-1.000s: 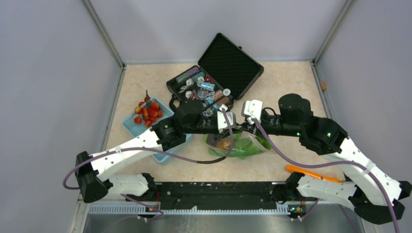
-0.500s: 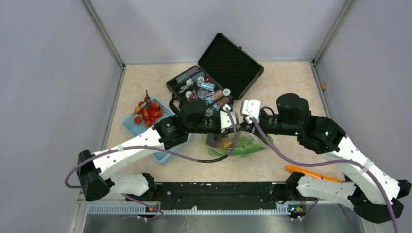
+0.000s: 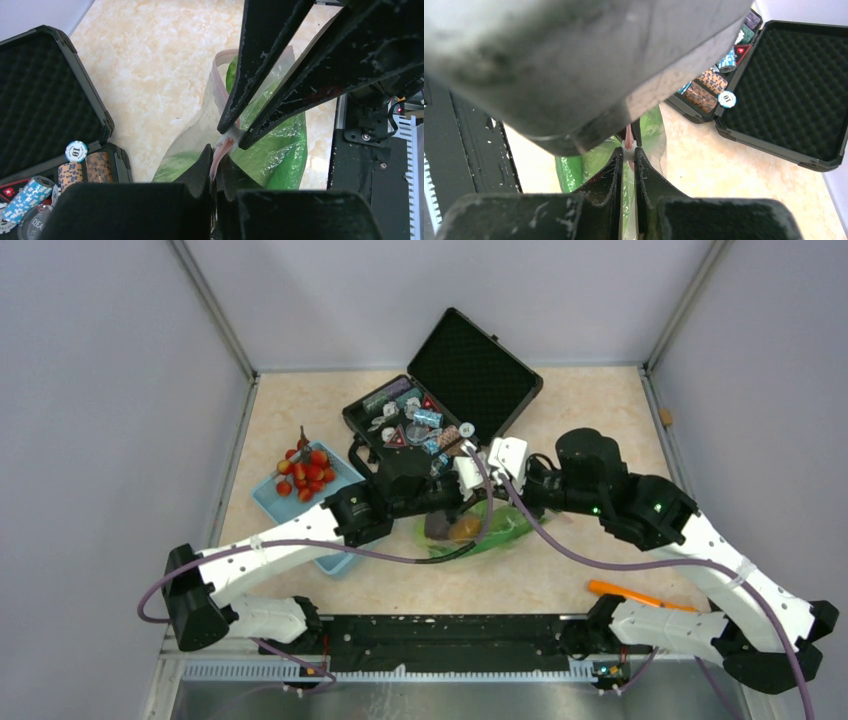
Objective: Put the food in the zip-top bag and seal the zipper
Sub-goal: Zip the zipper food storage bag at the center of the board.
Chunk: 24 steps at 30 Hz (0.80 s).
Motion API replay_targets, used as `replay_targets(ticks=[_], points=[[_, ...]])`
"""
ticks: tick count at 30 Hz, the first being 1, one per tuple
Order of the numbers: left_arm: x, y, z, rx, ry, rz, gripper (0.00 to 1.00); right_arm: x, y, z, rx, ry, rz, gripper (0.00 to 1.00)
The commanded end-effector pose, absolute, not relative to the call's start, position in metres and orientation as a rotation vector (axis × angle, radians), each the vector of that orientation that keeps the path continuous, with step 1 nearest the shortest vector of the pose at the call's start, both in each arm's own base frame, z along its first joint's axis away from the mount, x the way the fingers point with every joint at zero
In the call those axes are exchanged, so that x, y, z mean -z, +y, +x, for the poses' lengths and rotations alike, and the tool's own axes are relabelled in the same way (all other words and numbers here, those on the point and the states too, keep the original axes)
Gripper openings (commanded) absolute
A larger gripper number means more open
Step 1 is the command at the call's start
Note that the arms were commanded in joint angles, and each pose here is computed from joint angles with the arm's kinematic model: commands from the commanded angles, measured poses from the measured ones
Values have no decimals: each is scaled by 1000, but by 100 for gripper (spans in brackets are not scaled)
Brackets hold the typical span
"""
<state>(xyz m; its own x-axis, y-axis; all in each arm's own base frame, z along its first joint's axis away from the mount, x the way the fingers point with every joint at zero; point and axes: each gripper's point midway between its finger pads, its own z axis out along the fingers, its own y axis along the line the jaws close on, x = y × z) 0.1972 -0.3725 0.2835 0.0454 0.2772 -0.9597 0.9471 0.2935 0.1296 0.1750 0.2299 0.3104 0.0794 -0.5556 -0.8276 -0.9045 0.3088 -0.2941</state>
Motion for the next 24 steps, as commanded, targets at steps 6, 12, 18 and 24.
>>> replay_targets(ticks=[6,12,18,24], points=[[-358,-366,201,834,1265,981,0,-292,201,171,-353,1712,-1328,0],[-371,-359,196,849,1234,948,0,-297,199,169,-362,1699,-1316,0],[-374,-355,192,856,1220,943,0,-299,194,170,-360,1701,-1312,0],[-364,-374,157,1007,1152,1163,15,-316,204,165,-439,1614,-1306,0]])
